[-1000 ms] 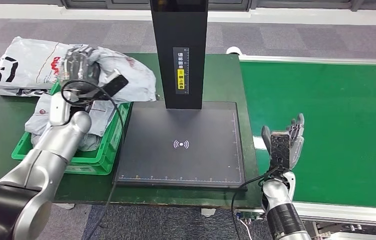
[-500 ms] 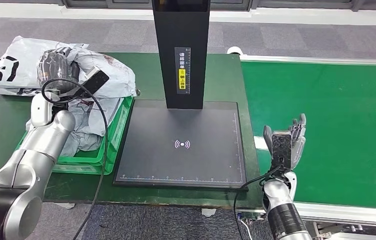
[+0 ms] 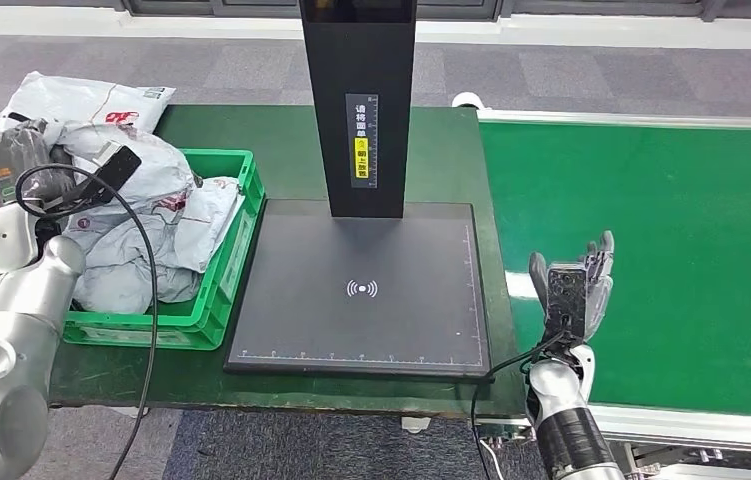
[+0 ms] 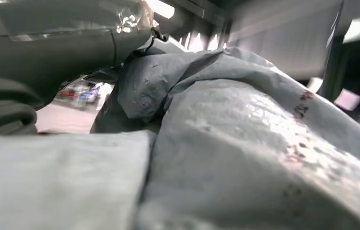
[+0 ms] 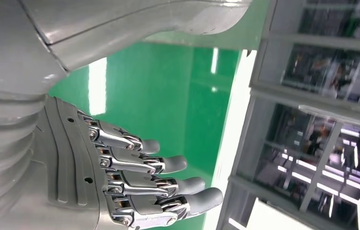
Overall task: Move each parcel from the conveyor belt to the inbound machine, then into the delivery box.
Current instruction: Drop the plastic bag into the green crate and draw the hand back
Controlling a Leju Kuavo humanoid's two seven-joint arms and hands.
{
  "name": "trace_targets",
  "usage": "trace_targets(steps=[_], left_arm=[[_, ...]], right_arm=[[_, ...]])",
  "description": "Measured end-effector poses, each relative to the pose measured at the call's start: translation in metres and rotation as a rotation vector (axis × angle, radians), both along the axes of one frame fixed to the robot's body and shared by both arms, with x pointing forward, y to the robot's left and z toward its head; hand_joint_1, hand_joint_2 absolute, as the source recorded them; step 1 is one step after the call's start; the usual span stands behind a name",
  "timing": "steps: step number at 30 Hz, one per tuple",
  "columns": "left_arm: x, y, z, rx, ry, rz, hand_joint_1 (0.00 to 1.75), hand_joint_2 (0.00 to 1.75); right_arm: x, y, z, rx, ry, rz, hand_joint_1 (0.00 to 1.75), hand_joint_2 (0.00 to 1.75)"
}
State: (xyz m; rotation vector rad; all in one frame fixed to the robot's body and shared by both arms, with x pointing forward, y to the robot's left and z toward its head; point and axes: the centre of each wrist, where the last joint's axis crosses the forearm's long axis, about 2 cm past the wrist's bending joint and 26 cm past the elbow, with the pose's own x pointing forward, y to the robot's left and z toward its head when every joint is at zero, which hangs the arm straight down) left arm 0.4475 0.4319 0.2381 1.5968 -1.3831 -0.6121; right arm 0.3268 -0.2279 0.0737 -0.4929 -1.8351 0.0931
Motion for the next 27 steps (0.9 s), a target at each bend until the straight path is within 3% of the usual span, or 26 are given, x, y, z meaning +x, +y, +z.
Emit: trace_targets(steps=[2,4,6,14,25,27], left_arm=[[-0.001,-0.001,-0.024,-0.073,0.341,-0.006,0.0,1.75],[-0.004,-0.004,-0.044,-0.158,0.637,-0.012,0.0,1.75],[-0.005,-0.006,-0.051,-0.216,0.739,0.005,0.0,1.75],[-0.01,-0.009,-0.061,-0.321,0.507,0.016,0.0,1.75],[-0.013,-0.011,-0.063,-0.614,0.142,-0.163,0.0,1.75],[-0.013,-0.011,-0.062,-0.651,0.084,-0.169,0.0,0.87]], right_arm=[[0.002,-0.001,0.002,-0.003,0.007,0.017,0.0,1.75],[0.003,-0.002,0.003,-0.012,0.017,0.026,0.0,1.75],[0.003,-0.003,0.003,-0.021,0.025,0.03,0.0,1.75],[-0.008,-0.006,0.0,-0.036,0.035,0.042,0.0,1.75],[-0.009,-0.009,-0.001,-0.033,0.03,0.038,0.0,1.75],[-0.009,-0.009,0.0,-0.033,0.026,0.038,0.0,1.75]])
